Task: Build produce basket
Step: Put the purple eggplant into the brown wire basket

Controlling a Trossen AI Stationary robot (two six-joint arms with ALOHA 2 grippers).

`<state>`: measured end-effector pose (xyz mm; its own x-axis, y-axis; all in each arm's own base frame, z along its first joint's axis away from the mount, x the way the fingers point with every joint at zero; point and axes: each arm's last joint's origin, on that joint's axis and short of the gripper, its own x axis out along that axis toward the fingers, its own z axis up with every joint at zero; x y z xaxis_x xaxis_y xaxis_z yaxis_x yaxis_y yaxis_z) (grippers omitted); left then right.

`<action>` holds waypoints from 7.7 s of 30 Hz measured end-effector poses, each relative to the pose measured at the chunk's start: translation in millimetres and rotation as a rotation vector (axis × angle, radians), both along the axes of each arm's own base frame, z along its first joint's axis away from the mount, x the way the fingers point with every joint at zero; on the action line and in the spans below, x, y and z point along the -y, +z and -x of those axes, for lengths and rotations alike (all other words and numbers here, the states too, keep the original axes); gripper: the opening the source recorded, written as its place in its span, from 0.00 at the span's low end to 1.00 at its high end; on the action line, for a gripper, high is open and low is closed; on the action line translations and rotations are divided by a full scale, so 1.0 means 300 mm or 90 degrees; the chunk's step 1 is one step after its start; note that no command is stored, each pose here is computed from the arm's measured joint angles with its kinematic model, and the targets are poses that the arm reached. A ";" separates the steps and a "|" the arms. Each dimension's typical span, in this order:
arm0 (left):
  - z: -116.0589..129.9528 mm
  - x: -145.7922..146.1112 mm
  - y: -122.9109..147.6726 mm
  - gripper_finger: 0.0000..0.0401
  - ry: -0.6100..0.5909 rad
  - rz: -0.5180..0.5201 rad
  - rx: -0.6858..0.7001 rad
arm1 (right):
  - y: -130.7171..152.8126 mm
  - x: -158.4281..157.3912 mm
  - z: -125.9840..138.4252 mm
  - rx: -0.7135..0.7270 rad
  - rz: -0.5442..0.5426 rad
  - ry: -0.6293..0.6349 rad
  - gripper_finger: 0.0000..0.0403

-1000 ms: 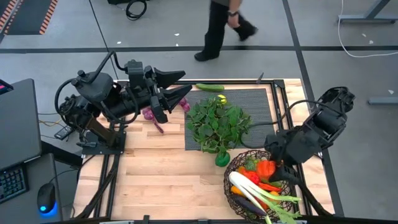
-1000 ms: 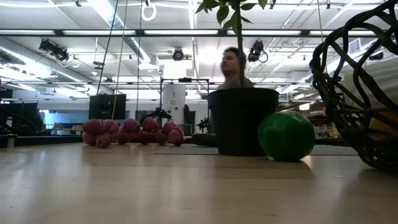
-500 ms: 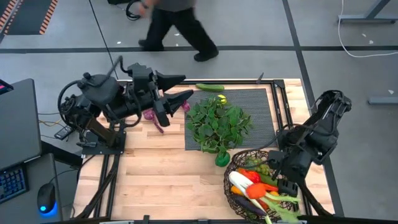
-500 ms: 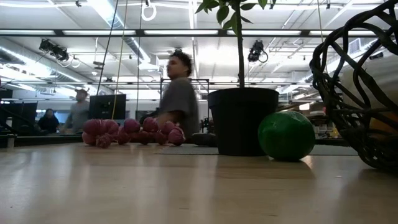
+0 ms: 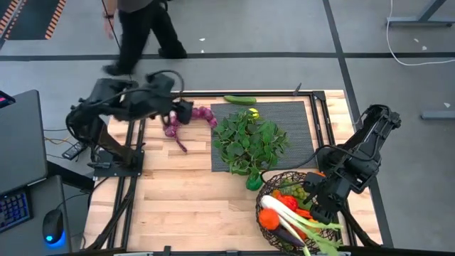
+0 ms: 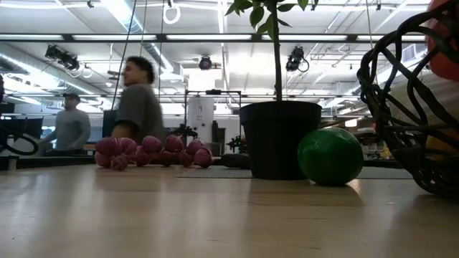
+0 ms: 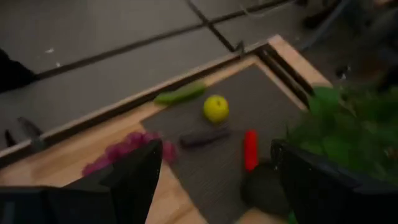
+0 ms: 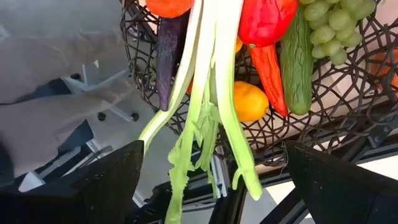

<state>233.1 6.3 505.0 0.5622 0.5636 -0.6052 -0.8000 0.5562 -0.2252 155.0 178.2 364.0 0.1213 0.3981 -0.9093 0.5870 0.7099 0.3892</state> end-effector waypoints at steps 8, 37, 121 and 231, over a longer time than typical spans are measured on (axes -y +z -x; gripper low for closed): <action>-0.071 -0.130 -0.198 0.76 0.022 0.029 -0.198 | 0.002 0.001 -0.008 0.002 -0.006 -0.034 0.96; -0.313 -0.405 -0.708 0.74 -0.387 0.014 -0.284 | 0.015 -0.040 -0.003 0.093 -0.002 -0.156 0.94; -0.479 -0.441 -0.972 0.08 -0.542 -0.022 -0.358 | -0.158 -0.308 -0.217 0.132 -0.116 -0.178 0.94; -0.699 -0.382 -1.214 0.22 0.045 0.394 -0.045 | -0.138 -0.355 -0.188 0.169 -0.159 -0.219 0.94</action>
